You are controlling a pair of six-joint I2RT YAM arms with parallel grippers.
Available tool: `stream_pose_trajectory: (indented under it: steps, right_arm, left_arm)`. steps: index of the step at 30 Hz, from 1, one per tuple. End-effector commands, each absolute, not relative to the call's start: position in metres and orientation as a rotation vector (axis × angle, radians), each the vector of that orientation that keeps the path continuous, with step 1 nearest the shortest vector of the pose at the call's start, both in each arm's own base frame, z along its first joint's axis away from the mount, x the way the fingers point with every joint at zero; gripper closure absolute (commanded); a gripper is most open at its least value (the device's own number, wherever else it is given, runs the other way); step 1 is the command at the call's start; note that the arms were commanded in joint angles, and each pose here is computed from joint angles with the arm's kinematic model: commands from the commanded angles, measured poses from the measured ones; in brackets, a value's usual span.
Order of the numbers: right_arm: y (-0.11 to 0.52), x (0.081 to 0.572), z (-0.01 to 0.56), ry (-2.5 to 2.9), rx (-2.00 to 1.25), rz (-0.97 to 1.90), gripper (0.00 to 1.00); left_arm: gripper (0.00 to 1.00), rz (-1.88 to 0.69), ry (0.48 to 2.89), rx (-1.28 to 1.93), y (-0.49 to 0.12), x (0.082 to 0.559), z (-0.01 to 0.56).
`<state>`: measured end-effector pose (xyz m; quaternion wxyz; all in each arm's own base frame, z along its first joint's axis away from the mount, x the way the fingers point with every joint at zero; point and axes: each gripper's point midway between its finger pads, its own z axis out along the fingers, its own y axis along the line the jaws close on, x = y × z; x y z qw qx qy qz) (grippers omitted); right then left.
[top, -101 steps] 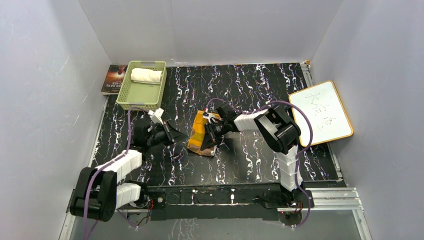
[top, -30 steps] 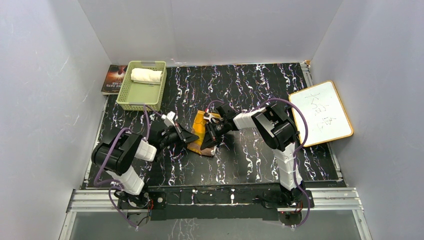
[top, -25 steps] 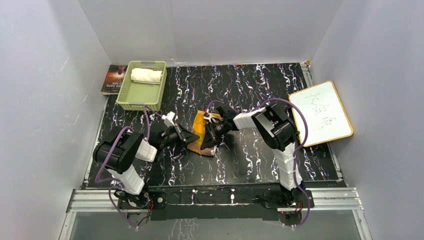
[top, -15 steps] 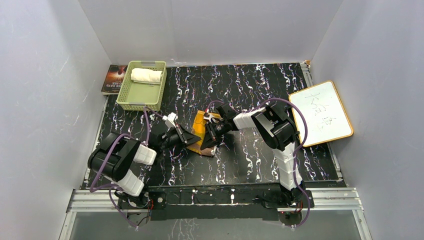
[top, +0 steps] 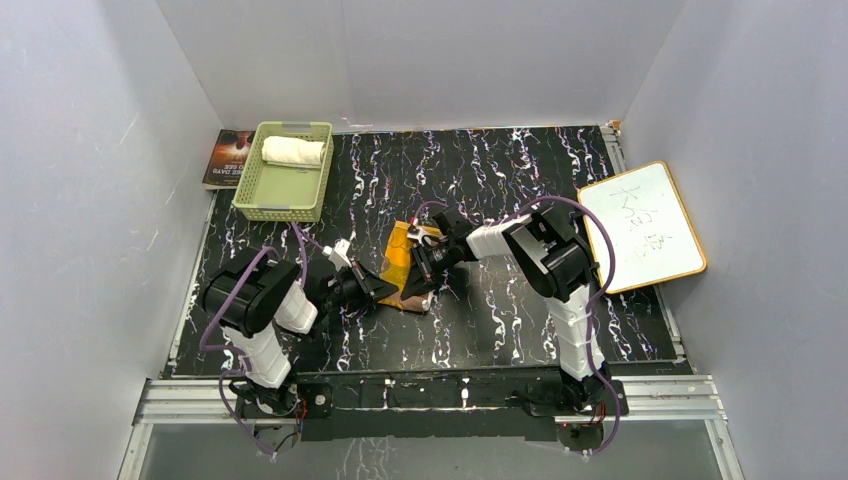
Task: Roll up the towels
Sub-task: Roll the towel at the center of the board.
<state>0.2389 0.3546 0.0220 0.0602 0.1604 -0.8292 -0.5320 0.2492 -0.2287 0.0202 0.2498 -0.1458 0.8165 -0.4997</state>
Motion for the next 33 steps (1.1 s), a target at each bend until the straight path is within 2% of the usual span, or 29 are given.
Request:
stream_pose_trajectory:
  steps: [1,7,11,15,17,18,19,20,26,33]
  right_arm:
    - [0.326,0.244,-0.040,-2.764,0.461,-1.286,0.99]
    - [0.324,0.260,-0.014,-2.878,0.577,-1.270,0.74]
    - [0.327,0.286,0.036,-3.043,0.720,-1.310,0.67]
    - [0.339,0.294,0.081,-3.172,0.926,-1.309,0.66]
    - [0.353,0.281,0.093,-3.165,1.068,-1.308,0.70]
    - [0.361,0.272,0.097,-3.138,1.140,-1.321,0.79]
    - [0.369,0.261,0.098,-3.096,1.201,-1.335,0.94]
    - [0.375,0.251,0.096,-3.050,1.239,-1.347,1.00]
    - [0.385,0.215,0.049,-2.871,1.224,-1.292,1.00]
    - [0.364,0.213,0.038,-2.822,1.116,-1.391,1.00]
  left_arm:
    - [1.00,-1.155,2.277,-0.428,-0.208,0.250,-0.007]
    - [1.00,-1.042,2.319,-0.397,-0.199,0.251,-0.013]
    - [1.00,-1.041,2.325,-0.383,-0.200,0.251,-0.012]
    - [1.00,-1.038,2.331,-0.371,-0.201,0.252,-0.011]
    - [1.00,-1.035,2.336,-0.364,-0.202,0.252,-0.012]
    - [1.00,-1.034,2.336,-0.362,-0.202,0.252,-0.012]
    - [1.00,-1.033,2.337,-0.361,-0.203,0.252,-0.012]
    - [1.00,-1.035,2.338,-0.359,-0.203,0.253,-0.012]
    - [1.00,-1.035,2.348,-0.355,-0.204,0.251,-0.014]
    - [1.00,-1.017,2.356,-0.345,-0.202,0.250,-0.015]
